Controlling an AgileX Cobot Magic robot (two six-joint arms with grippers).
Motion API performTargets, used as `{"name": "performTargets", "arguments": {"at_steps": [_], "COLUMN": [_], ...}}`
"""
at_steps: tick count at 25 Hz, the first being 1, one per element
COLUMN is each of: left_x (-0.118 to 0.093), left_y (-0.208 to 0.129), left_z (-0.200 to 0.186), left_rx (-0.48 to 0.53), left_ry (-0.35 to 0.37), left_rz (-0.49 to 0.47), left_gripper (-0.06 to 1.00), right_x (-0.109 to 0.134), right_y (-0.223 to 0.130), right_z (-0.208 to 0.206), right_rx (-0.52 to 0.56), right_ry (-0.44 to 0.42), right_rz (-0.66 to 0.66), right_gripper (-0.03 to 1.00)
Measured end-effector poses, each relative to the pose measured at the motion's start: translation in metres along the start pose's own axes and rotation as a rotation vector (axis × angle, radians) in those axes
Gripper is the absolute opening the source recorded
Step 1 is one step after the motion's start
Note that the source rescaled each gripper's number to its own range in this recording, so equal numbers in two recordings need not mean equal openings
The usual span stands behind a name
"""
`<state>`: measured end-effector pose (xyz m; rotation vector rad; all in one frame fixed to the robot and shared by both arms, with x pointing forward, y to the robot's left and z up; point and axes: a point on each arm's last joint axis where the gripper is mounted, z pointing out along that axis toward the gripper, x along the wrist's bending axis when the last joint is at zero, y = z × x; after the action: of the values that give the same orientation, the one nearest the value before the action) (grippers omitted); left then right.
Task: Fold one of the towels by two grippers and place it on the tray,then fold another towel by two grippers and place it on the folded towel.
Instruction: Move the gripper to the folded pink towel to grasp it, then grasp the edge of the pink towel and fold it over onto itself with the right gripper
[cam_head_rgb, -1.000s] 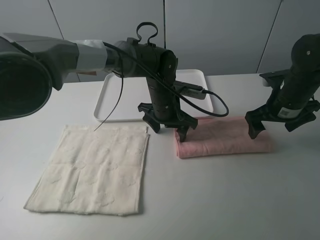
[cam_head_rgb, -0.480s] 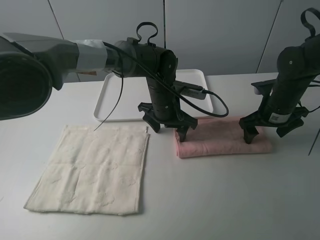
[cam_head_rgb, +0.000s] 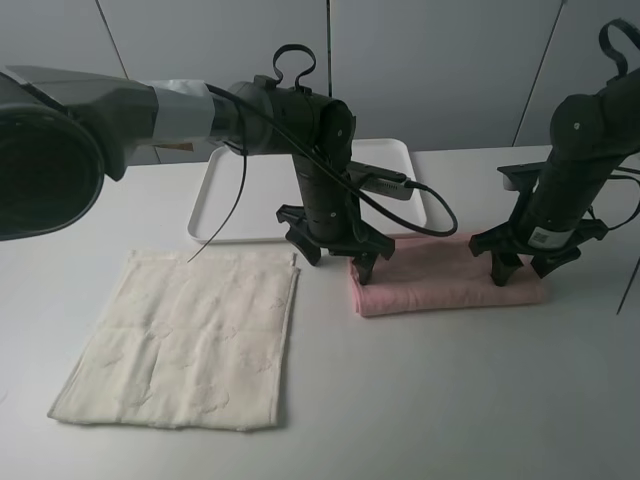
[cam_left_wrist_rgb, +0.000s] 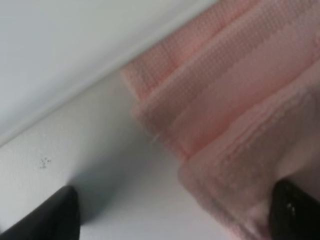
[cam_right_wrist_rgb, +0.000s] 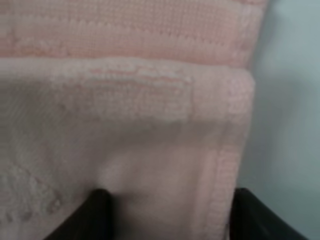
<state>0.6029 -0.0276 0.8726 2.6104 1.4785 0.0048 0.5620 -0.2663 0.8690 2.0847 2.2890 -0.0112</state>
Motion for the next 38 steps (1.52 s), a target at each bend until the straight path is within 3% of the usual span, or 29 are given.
{"name": "performTargets", "arguments": {"at_steps": [8,11,13,14,30,38], "left_x": [0.0,0.0,0.0,0.0,0.0,0.0], "left_y": [0.0,0.0,0.0,0.0,0.0,-0.001], "left_z": [0.0,0.0,0.0,0.0,0.0,0.002], "left_rx": [0.0,0.0,0.0,0.0,0.0,0.016], "left_ry": [0.0,0.0,0.0,0.0,0.0,0.003], "left_rz": [0.0,0.0,0.0,0.0,0.006,0.008], "left_gripper": [0.98,0.98,0.98,0.98,0.98,0.98], "right_x": [0.001,0.004,0.006,0.006,0.007,0.013], "right_y": [-0.005,-0.005,-0.005,-0.005,-0.013,-0.024], "right_z": [0.003,0.003,0.003,0.003,-0.008,-0.046], "right_rx": [-0.034,-0.034,-0.036,-0.035,0.006,0.003], "right_ry": [0.006,0.024,0.037,0.044,0.07,0.158], "right_rz": [-0.006,0.002,0.008,0.011,0.009,0.05], "right_gripper": [0.49,0.27,0.06,0.04,0.04,0.04]}}
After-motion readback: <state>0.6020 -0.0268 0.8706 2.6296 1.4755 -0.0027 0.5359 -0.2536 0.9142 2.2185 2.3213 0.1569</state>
